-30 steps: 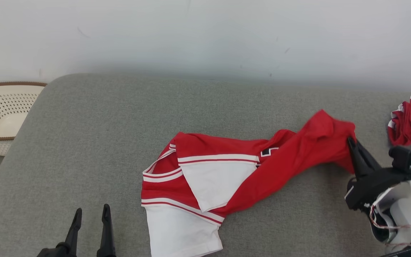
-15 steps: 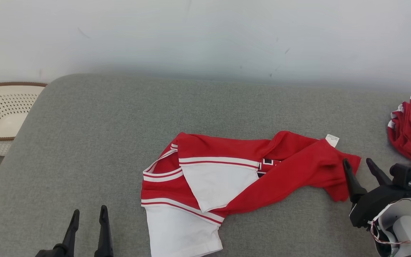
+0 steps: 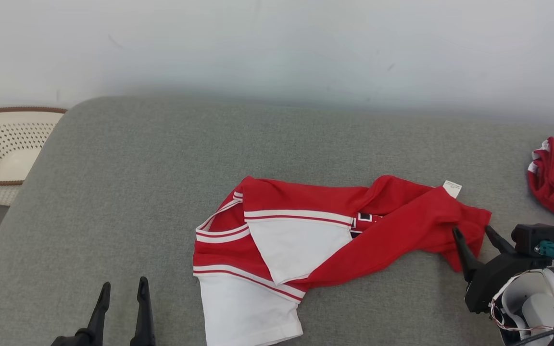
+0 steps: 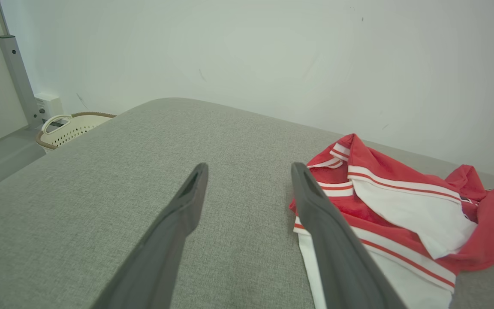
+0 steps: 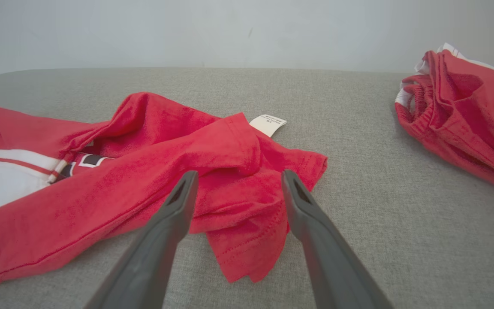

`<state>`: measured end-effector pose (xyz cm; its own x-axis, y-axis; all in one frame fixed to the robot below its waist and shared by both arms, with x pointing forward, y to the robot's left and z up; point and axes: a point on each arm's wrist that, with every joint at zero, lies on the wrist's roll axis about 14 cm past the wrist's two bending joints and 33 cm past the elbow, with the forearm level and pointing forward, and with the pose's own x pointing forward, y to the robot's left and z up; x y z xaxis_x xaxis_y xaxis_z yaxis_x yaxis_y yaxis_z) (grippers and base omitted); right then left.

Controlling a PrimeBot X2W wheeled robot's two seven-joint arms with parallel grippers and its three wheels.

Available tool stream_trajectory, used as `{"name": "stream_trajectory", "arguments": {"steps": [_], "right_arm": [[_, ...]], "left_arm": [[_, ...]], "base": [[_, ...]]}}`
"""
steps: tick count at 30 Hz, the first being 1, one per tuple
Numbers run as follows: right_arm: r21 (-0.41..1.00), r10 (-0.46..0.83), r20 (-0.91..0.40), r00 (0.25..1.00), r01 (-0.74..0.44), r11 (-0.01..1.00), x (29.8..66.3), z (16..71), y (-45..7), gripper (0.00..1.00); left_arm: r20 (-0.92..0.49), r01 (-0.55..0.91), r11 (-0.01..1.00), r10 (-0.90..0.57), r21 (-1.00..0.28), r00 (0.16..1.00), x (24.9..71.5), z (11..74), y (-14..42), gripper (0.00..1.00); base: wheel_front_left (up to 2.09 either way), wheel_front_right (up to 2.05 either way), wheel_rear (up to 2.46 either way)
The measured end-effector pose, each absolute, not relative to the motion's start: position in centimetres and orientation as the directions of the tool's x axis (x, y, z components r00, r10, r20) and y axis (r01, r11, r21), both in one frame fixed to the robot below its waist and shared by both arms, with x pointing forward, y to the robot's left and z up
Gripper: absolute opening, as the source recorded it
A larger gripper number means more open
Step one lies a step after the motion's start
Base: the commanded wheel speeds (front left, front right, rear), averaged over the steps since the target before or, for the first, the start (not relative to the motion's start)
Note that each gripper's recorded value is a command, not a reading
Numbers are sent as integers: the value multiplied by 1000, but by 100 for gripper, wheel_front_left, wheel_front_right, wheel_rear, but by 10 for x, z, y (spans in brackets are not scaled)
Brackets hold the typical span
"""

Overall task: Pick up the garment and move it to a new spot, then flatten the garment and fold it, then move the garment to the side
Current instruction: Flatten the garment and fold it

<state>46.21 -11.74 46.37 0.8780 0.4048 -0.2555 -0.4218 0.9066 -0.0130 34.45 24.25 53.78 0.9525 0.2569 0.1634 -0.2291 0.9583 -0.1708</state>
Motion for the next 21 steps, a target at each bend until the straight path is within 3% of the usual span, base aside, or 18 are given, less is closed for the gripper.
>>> {"name": "stream_trajectory", "arguments": {"steps": [21], "right_arm": [[-60, 390, -348, 852, -435, 898, 505, 428, -107, 100]], "left_arm": [[113, -283, 948, 301, -148, 947, 347, 523, 257, 100]], "base": [[0, 0, 0]]}}
